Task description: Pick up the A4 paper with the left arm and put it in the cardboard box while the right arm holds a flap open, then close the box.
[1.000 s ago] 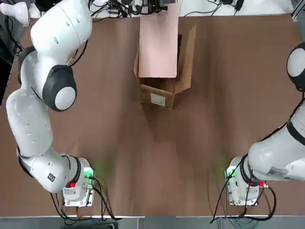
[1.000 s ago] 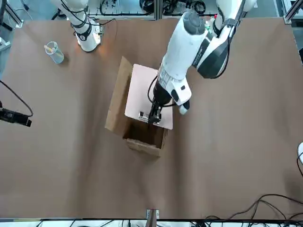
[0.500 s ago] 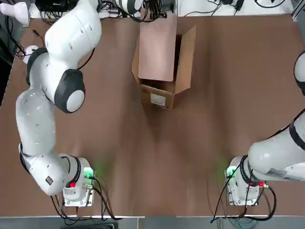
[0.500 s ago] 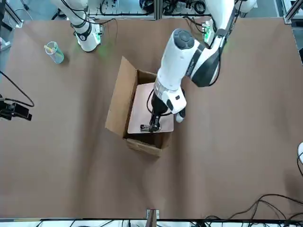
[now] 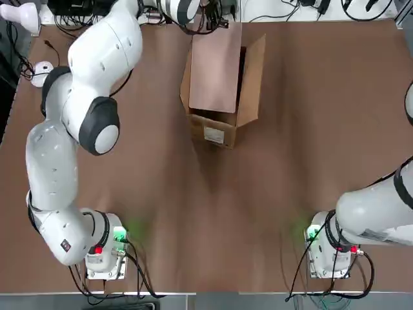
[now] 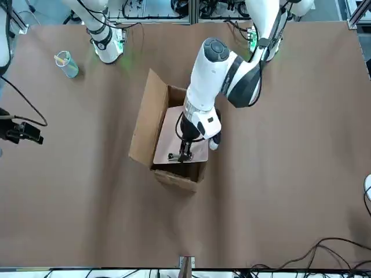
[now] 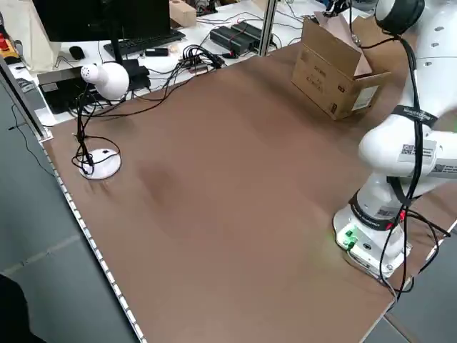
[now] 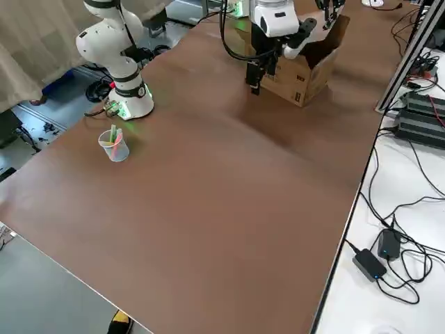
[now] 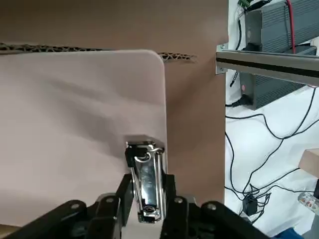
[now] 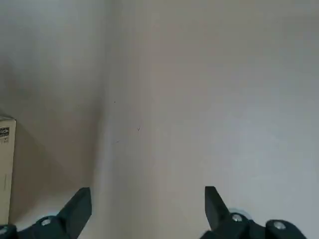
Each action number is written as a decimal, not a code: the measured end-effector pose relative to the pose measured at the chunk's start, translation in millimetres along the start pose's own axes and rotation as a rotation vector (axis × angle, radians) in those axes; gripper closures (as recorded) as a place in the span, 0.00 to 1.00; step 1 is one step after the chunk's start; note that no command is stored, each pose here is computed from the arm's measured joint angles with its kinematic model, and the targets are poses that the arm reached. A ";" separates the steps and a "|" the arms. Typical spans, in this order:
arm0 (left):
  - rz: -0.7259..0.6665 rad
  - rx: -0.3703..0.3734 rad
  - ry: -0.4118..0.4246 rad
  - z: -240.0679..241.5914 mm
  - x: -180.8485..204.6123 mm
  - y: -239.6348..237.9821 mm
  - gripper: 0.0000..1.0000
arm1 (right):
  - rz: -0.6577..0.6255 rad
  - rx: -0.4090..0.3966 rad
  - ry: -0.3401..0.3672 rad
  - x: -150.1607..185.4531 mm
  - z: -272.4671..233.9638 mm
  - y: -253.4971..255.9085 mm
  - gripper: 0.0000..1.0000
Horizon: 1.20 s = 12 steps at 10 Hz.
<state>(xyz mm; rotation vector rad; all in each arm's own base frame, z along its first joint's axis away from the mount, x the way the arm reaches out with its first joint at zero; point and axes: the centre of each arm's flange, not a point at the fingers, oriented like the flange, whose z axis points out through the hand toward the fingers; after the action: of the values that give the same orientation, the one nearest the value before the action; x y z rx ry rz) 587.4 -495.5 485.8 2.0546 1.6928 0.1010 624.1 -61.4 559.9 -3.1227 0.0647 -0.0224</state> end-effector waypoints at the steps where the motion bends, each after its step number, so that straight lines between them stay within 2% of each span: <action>1: 0.010 -0.005 -0.004 1.7 -3.4 -1.6 0.70 | 0.003 0.000 0.002 0.1 0.2 1.8 0.00; 7: 0.072 -0.003 -0.014 15.7 -21.4 -14.6 0.70 | 0.009 -0.001 0.009 0.8 0.6 5.4 0.00; 12: 0.101 0.026 0.001 40.3 -19.3 -23.0 0.70 | 0.009 -0.001 0.013 1.3 1.1 5.6 0.00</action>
<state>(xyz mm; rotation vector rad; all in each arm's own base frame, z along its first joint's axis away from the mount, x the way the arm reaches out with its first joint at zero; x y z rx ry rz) 576.0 -523.2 445.5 2.1592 1.5990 0.1139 625.2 -67.1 558.7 -3.1236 0.0789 -0.0425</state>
